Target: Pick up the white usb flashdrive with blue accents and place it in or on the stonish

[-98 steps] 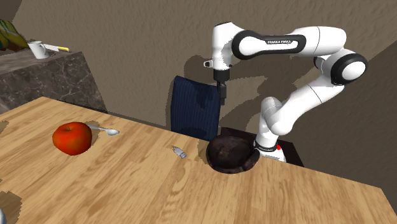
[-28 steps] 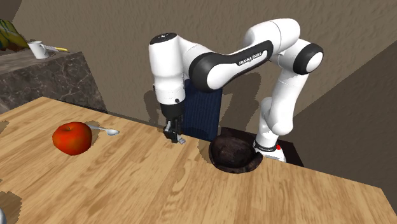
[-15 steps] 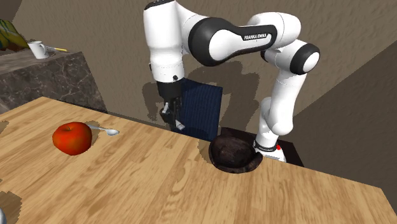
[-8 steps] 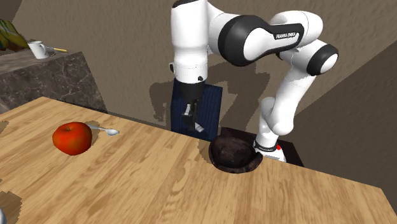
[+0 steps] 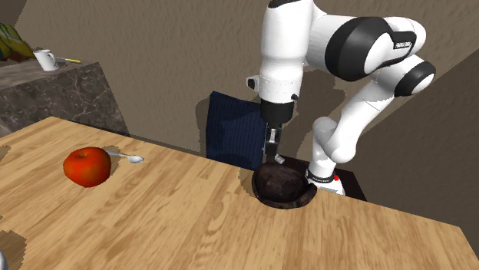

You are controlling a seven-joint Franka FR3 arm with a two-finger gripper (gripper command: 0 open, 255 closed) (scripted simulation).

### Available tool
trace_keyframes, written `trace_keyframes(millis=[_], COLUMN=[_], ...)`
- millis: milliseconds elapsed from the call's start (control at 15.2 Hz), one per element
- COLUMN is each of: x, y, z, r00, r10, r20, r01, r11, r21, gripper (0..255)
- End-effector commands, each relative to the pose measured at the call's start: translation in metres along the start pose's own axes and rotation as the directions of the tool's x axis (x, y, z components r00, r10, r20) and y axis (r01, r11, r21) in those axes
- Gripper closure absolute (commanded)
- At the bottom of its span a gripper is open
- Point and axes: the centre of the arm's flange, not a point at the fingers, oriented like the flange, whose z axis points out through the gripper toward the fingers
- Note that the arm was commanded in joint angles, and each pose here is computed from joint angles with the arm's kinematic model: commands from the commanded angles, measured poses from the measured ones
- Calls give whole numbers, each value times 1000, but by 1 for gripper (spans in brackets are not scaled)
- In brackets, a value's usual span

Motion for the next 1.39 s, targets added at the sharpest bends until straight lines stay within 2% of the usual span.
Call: trace_keyframes(millis=[0,924,1320], x=[-31,-30,-30], y=[3,2,2], z=[1,73,73], r00=[1000,1000,1000], r10=[1,1,1], r20=[0,0,0], r01=[-1,-1,-1], r11=[1000,1000,1000], r21=[0,0,0], gripper=[255,255,255])
